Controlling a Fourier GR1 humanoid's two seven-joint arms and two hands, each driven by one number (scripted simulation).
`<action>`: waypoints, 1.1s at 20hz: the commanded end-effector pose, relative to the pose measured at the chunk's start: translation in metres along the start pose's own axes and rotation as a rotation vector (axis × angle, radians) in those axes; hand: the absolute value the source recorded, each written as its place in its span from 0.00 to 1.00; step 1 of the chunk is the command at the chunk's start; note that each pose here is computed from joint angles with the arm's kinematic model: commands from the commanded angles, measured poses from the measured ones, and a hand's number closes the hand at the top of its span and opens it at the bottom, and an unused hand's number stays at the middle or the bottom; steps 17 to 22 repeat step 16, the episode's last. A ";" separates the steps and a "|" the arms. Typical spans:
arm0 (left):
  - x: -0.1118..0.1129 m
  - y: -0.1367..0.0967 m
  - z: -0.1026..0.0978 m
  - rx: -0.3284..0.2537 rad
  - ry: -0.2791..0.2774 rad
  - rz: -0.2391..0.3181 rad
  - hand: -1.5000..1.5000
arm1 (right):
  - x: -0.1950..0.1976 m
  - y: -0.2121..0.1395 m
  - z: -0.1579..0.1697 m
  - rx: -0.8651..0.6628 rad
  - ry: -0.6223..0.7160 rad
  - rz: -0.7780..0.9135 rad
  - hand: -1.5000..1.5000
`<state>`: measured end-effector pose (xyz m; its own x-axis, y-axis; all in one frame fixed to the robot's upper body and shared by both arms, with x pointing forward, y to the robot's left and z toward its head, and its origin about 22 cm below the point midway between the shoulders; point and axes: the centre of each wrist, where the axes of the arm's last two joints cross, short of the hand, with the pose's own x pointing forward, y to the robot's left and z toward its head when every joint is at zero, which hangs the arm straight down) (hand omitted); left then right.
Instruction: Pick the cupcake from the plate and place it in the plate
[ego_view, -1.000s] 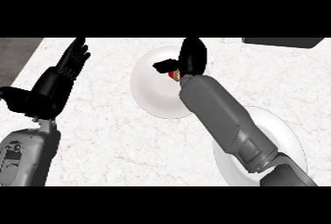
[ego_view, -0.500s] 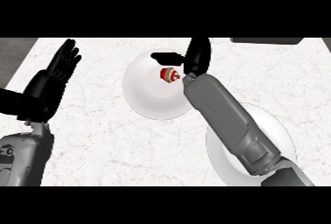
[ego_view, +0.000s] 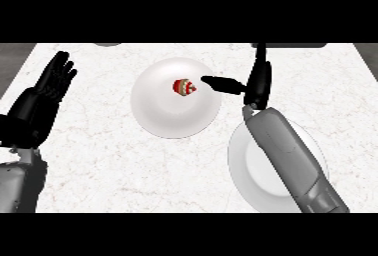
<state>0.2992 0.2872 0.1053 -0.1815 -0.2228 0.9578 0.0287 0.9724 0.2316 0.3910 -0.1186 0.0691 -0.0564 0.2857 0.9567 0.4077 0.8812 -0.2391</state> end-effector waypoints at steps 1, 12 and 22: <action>-0.006 -0.019 0.004 -0.003 -0.013 -0.018 0.50 | 0.000 -0.021 0.018 0.017 -0.027 -0.011 0.00; -0.004 -0.003 0.007 -0.011 -0.011 0.002 0.50 | -0.031 -0.139 0.032 0.039 -0.048 0.044 0.00; -0.001 0.004 0.011 0.006 -0.010 -0.008 0.50 | -0.033 -0.169 0.039 -0.016 -0.071 0.109 0.00</action>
